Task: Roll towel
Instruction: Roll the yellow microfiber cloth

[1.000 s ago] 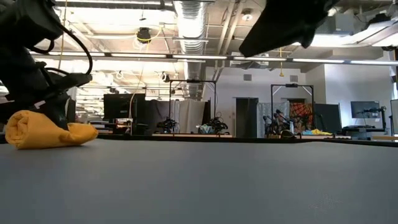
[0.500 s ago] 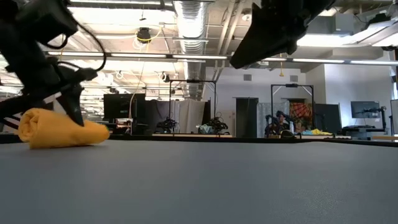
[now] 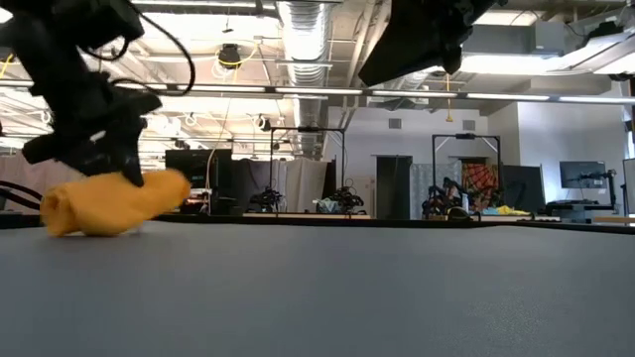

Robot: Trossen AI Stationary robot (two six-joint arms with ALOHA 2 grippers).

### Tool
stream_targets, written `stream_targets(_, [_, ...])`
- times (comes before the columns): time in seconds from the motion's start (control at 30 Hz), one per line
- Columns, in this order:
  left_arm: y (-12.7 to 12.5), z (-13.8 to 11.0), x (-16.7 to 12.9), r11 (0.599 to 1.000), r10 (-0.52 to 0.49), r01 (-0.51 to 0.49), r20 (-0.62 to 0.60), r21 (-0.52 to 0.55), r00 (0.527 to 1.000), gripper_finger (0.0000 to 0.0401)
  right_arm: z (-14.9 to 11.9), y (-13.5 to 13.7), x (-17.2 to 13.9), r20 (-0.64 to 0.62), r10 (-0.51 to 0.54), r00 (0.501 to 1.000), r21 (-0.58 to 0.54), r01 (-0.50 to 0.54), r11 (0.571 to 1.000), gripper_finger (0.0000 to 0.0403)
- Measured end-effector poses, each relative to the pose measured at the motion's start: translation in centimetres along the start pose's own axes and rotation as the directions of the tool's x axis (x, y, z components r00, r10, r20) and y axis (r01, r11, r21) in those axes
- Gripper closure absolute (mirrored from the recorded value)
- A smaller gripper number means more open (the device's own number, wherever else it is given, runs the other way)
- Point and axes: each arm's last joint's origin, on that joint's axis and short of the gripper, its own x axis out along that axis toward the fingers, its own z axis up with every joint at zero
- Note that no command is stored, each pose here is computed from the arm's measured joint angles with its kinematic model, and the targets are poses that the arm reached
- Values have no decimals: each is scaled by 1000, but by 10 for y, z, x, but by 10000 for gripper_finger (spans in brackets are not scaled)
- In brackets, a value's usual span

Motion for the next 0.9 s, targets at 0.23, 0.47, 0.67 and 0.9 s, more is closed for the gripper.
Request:
stream_targets(0.23, [-6,-3,19,995,15,-16,7,100,1000,234,2,1,0,15,9,1000,26,-9,1000,325])
stream_targets(0.47, [-11,4,22,992,-34,29,32,125,999,234,3,-1,2,17,4,1000,30,-4,1000,325])
stream_targets(0.67, [-15,9,23,965,-86,76,27,252,996,234,4,-1,2,22,5,1000,33,-6,999,325])
stream_targets(0.9, [-21,14,19,950,-104,88,39,301,994,234,-1,0,6,63,27,998,68,-31,997,325])
